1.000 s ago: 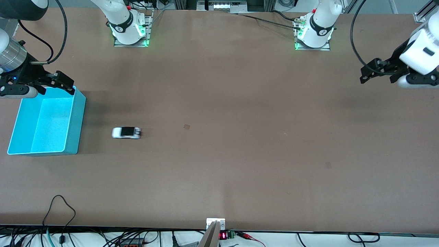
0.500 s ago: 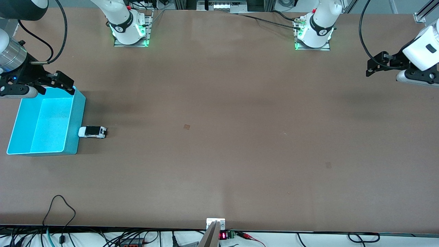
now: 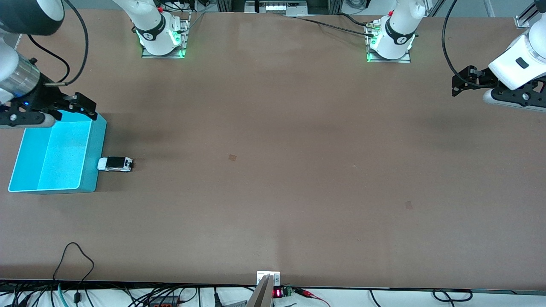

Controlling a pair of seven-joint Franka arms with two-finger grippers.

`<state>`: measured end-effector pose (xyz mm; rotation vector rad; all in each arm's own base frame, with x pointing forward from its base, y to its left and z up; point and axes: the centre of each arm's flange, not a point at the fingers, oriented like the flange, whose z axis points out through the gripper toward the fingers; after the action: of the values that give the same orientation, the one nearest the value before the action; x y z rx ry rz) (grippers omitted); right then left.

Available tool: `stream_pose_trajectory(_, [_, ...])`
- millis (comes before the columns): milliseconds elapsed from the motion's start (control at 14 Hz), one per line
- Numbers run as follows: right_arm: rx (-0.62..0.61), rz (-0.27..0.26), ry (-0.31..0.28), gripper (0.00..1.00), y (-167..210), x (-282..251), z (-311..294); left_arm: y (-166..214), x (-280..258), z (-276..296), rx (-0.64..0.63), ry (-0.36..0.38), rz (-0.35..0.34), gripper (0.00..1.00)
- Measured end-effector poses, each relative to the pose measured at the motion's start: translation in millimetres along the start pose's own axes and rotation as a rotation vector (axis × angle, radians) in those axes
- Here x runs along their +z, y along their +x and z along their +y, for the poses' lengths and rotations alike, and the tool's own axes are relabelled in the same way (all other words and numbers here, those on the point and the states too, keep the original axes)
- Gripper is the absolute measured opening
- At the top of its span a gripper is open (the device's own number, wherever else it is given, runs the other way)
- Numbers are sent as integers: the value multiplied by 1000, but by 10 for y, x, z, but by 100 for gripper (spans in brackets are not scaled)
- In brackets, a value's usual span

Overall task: Wind and store white jeep toy
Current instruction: 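Reach the right gripper to the jeep beside the bin and grasp it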

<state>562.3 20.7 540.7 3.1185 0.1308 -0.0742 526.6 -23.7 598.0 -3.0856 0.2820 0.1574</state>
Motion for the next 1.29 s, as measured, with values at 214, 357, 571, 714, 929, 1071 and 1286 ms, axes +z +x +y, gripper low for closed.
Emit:
stream_pose_trajectory(214, [-241,-66,13,100,51,245,29,4,-4,40,7,1,0,100])
stream_pose_trajectory(357, [-413,-86,26,100,103,394,69,6,-16,52,10,2,3,100])
stream_pose_trajectory(571, [-714,-72,41,100,277,781,260,7,-37,60,10,3,7,100])
stream_pose_trajectory(714, [-894,-59,49,100,434,1157,453,9,-42,88,14,4,8,100])
stream_pose_trajectory(929, [-1143,-48,62,100,623,1751,632,15,-49,138,21,5,9,100])
stream_pose_trajectory(1071, [-1257,-36,62,100,664,2141,725,16,-52,144,22,5,9,100])
stream_pose_trajectory(1286, [-1378,3,31,100,572,2695,826,16,-53,145,22,5,10,100])
